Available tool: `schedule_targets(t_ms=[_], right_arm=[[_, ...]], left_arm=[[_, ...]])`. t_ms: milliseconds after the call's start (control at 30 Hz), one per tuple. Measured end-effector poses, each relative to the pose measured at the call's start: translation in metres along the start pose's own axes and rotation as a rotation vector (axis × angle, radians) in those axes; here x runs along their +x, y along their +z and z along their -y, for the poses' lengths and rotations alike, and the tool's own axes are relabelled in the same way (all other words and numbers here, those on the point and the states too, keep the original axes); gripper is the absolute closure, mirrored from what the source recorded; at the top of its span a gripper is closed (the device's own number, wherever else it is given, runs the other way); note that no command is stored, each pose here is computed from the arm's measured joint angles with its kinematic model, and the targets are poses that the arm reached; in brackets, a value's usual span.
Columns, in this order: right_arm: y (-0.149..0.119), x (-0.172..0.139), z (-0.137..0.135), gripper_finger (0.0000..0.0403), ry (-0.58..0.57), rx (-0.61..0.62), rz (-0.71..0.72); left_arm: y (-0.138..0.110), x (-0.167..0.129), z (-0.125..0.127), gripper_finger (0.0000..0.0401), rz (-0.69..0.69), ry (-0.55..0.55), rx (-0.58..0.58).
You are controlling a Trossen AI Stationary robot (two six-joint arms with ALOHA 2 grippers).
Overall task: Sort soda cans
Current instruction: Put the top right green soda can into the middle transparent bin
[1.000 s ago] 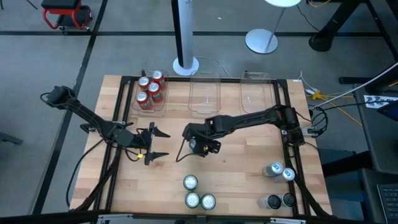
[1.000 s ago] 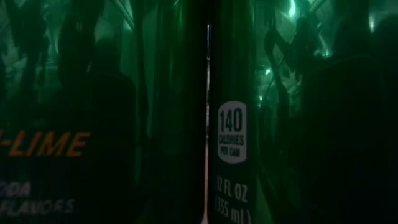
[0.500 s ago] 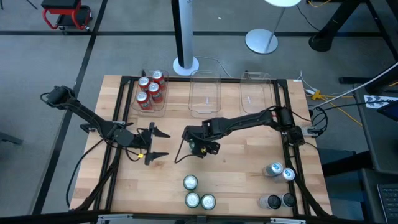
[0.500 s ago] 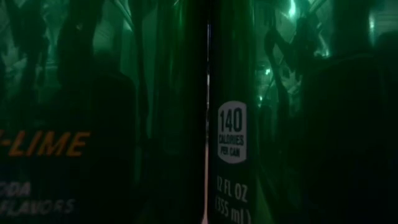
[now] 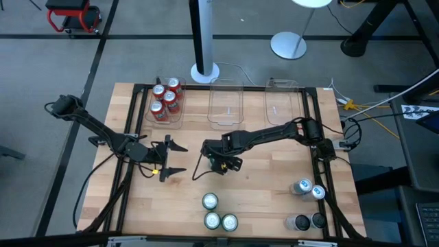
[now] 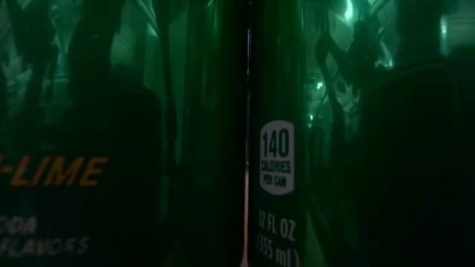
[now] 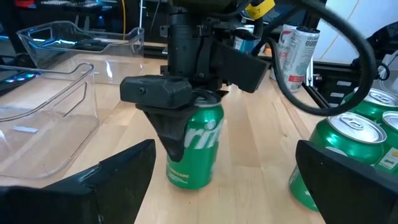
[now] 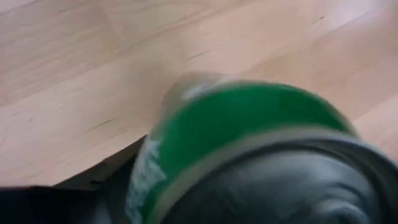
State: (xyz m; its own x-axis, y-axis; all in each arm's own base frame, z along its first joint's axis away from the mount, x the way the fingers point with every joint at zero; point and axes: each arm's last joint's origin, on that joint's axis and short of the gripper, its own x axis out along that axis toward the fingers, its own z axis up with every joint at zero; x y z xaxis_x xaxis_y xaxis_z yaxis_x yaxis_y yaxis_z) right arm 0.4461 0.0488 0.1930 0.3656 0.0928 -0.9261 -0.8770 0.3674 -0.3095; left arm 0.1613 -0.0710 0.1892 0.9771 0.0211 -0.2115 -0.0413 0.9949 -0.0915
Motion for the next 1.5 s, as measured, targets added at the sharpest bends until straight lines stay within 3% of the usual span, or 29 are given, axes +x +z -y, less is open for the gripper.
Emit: schedule_targets(t_ms=[100, 333, 700, 867, 1067, 1233, 1500], right_arm=[[0.0, -0.002, 0.0, 0.011, -0.002, -0.01, 0.001], [0.001, -0.016, 0.001, 0.011, 0.011, -0.019, -0.007], [0.012, -0.103, 0.027, 0.011, -0.113, -0.059, -0.081], [-0.001, -0.152, 0.042, 0.011, -0.182, -0.037, -0.12], [-0.042, -0.196, 0.055, 0.011, -0.256, 0.064, -0.182], [-0.098, -0.201, 0.063, 0.0108, -0.218, 0.19, -0.255], [-0.175, -0.214, 0.078, 0.0108, -0.304, 0.375, -0.283]], left_arm=[[0.0, 0.0, 0.0, 0.0026, 0.0, 0.0, 0.002], [0.0, 0.0, 0.0, 0.0026, 0.0, 0.0, 0.004], [0.0, 0.0, 0.0, 0.0026, 0.001, 0.003, 0.001], [0.0, 0.0, -0.001, 0.0026, 0.0, 0.005, 0.0], [0.0, 0.0, -0.001, 0.0026, 0.002, 0.005, -0.002], [0.0, 0.0, -0.001, 0.0026, 0.002, 0.004, -0.002], [0.001, 0.0, -0.001, 0.0026, 0.007, 0.029, 0.008]])
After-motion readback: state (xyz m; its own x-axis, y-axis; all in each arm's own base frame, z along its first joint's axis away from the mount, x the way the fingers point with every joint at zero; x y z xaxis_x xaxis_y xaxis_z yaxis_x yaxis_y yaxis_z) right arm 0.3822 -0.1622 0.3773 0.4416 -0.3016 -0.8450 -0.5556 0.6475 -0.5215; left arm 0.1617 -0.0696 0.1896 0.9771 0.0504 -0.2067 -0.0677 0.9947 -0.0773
